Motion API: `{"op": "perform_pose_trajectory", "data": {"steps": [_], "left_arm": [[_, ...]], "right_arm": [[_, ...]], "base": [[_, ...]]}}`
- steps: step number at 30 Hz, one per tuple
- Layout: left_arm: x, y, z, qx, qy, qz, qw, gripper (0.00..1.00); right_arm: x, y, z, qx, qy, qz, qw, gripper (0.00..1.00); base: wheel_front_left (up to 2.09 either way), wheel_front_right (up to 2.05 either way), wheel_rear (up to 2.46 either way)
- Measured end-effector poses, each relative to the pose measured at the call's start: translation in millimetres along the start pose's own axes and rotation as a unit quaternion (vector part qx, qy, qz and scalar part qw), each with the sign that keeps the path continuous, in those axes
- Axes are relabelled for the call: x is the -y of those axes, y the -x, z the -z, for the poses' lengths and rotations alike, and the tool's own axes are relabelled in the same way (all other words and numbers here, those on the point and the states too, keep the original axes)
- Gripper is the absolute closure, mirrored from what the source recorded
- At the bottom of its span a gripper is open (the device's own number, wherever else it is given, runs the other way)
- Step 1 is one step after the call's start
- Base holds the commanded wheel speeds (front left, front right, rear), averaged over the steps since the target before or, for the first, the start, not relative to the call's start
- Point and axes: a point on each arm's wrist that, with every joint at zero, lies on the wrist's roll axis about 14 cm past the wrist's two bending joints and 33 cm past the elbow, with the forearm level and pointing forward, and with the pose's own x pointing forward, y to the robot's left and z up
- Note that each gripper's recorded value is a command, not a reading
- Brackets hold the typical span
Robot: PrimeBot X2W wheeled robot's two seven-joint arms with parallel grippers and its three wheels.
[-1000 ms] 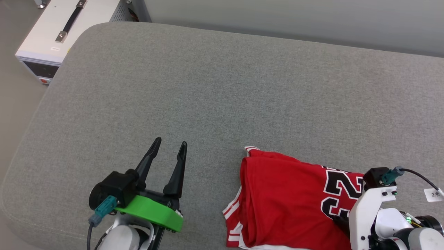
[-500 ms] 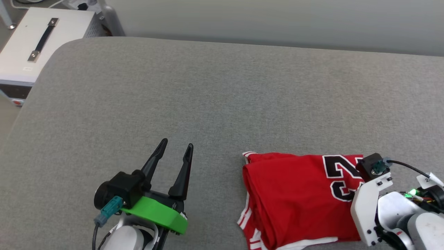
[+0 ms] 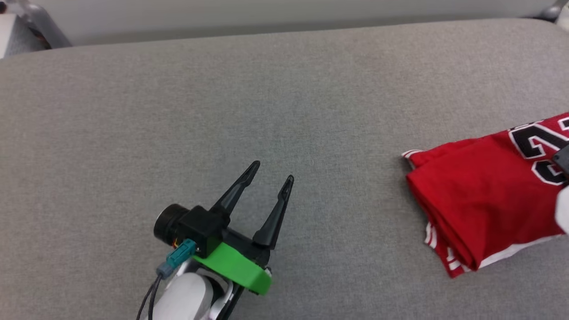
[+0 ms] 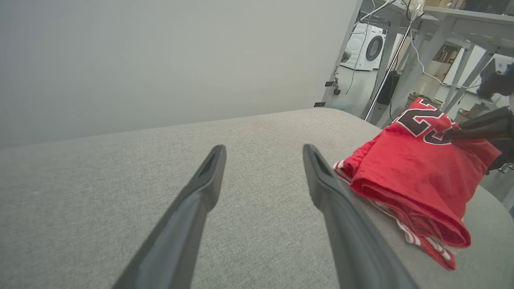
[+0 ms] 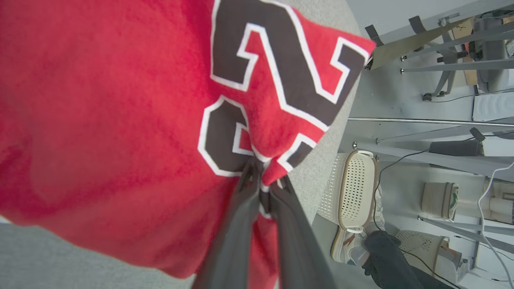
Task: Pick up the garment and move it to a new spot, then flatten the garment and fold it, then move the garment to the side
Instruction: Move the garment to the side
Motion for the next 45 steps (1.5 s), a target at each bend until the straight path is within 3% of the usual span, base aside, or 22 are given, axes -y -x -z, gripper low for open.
{"op": "perform_pose_trajectory", "data": {"steps": [16, 31, 32, 33, 34, 41, 45], "left_arm": [[30, -71, 56, -0.023, 0.004, 0.146, 0.989, 0.00], [28, -89, 95, -0.034, 0.040, 0.168, 0.984, 0.00], [28, -89, 95, -0.035, 0.040, 0.167, 0.984, 0.00], [27, -89, 95, -0.035, 0.040, 0.167, 0.985, 0.00], [27, -89, 94, -0.034, 0.038, 0.166, 0.985, 0.00], [22, -92, 72, -0.016, 0.028, 0.147, 0.989, 0.00], [10, -86, 51, -0.006, 0.023, 0.104, 0.994, 0.00]], "right_arm": [[106, -41, 94, -0.095, -0.022, 0.127, 0.987, 1.00], [128, -68, 142, -0.140, -0.057, 0.179, 0.972, 1.00], [128, -69, 143, -0.141, -0.059, 0.180, 0.972, 0.87], [129, -70, 143, -0.139, -0.060, 0.181, 0.972, 0.51], [129, -70, 142, -0.133, -0.062, 0.183, 0.972, 0.00], [137, -61, 137, -0.111, -0.074, 0.200, 0.971, 0.00], [148, -47, 105, -0.046, -0.085, 0.214, 0.972, 0.00]], "base": [[0.00, 0.00, 0.00], [0.00, 0.00, 0.00], [0.00, 0.00, 0.00], [0.00, 0.00, 0.00], [0.00, 0.00, 0.00], [0.00, 0.00, 0.00], [0.00, 0.00, 0.00]]}}
